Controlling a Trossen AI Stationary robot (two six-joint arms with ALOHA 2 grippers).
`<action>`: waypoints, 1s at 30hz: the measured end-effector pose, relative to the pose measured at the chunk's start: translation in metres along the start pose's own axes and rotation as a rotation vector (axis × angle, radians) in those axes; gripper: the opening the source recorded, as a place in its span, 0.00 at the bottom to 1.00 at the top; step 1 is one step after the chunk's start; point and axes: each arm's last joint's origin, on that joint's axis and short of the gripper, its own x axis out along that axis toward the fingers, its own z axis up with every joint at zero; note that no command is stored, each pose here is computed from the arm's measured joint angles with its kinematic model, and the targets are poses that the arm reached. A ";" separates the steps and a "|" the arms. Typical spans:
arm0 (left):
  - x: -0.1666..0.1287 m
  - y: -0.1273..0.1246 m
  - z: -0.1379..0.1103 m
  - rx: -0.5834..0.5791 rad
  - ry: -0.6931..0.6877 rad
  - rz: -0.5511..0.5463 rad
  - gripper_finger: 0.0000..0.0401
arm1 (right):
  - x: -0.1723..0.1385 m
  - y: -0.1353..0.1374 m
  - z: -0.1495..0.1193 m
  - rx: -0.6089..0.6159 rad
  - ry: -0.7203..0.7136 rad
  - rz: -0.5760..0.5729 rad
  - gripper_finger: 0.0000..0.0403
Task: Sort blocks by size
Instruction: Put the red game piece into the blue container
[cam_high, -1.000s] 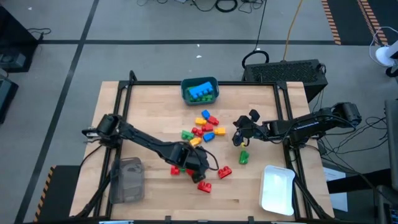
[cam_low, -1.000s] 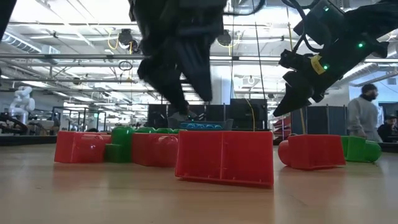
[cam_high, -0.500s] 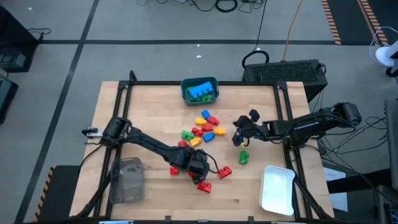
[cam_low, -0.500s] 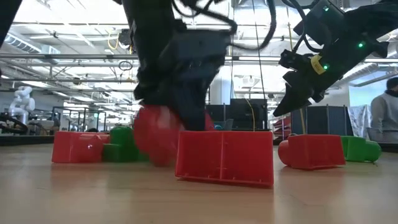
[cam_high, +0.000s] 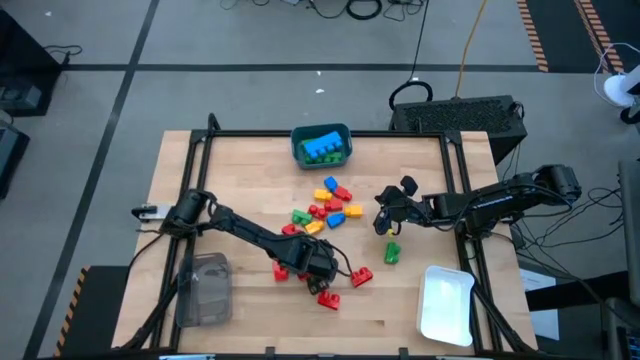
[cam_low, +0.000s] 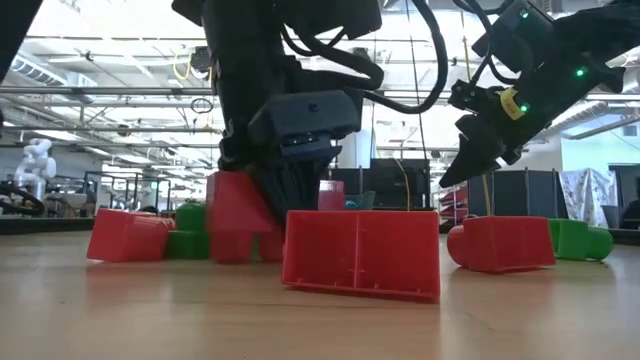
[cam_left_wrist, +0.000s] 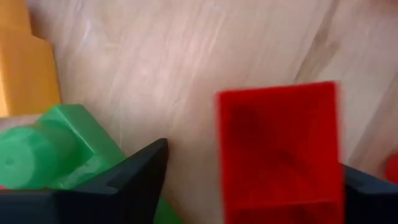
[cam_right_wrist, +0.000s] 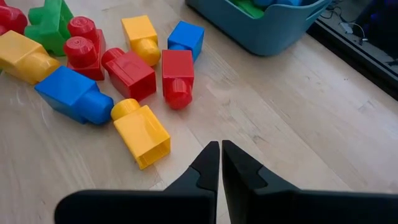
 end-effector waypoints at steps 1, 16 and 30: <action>0.000 0.001 0.001 0.004 0.003 0.002 0.65 | 0.000 0.000 0.000 0.000 0.000 0.000 0.01; -0.029 0.039 0.030 0.090 0.077 -0.065 0.37 | 0.000 0.000 0.000 -0.016 0.001 0.000 0.01; -0.081 0.143 0.096 0.351 -0.026 0.015 0.38 | -0.001 0.002 -0.001 0.026 0.004 0.022 0.01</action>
